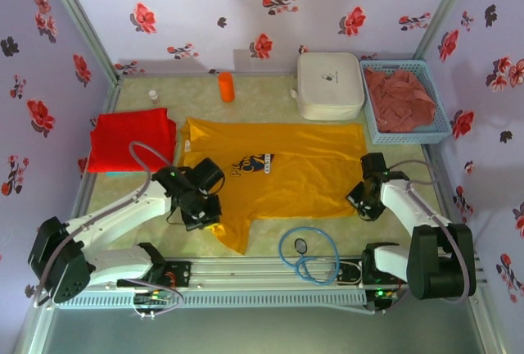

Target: Fold and stack the t-shirts

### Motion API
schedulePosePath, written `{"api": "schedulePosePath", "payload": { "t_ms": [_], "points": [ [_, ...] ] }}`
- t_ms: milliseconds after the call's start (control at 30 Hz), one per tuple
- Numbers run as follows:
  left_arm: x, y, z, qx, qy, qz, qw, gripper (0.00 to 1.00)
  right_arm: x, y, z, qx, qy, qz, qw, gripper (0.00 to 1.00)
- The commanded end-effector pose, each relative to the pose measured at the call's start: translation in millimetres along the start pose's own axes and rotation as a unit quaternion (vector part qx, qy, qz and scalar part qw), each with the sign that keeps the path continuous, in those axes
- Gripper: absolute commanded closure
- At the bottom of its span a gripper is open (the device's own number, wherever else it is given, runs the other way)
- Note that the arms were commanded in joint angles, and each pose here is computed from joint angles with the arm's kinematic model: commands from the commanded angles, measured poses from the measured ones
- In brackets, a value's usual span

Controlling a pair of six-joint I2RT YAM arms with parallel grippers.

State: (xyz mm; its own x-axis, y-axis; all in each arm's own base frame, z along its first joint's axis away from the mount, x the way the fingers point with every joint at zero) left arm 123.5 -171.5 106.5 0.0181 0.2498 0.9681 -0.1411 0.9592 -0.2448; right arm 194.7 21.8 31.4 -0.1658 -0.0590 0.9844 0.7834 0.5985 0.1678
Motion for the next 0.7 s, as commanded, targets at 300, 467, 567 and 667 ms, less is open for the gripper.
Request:
{"api": "schedulePosePath", "payload": {
  "t_ms": [300,467,567,667],
  "points": [
    [47.7,-2.8,-69.3,-0.039,-0.069,-0.002,0.997,1.00,27.7,46.2,-28.2,0.034,-0.019,-0.041,0.998,1.00],
    [71.3,-1.6,-99.3,-0.050,-0.098,-0.004,0.994,1.00,28.2,55.3,-38.0,0.019,-0.003,-0.054,0.998,1.00],
    [82.3,-2.7,-118.9,-0.059,-0.110,-0.004,0.992,1.00,31.2,61.6,-46.5,0.020,-0.005,-0.054,0.998,1.00],
    [91.7,-6.5,-137.1,-0.070,-0.122,-0.006,0.990,1.00,29.7,63.3,-50.7,0.013,0.004,-0.057,0.998,1.00]
  ]
}}
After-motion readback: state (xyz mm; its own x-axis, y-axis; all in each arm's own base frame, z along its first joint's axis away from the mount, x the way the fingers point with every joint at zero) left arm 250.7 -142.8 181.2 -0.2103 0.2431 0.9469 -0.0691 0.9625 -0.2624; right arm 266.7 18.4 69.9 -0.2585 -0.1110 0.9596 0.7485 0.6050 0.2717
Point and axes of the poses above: each hand's point on the last joint's axis, 136 mm out from that joint toward the fingers, its own x axis back along the fingers, its own y axis along the line the jaws close on, z = x × y, the point moved 1 cm from there along x, back along the fingers, and after that the axes turned 7 degrees about -x, right-handed, at the moved point
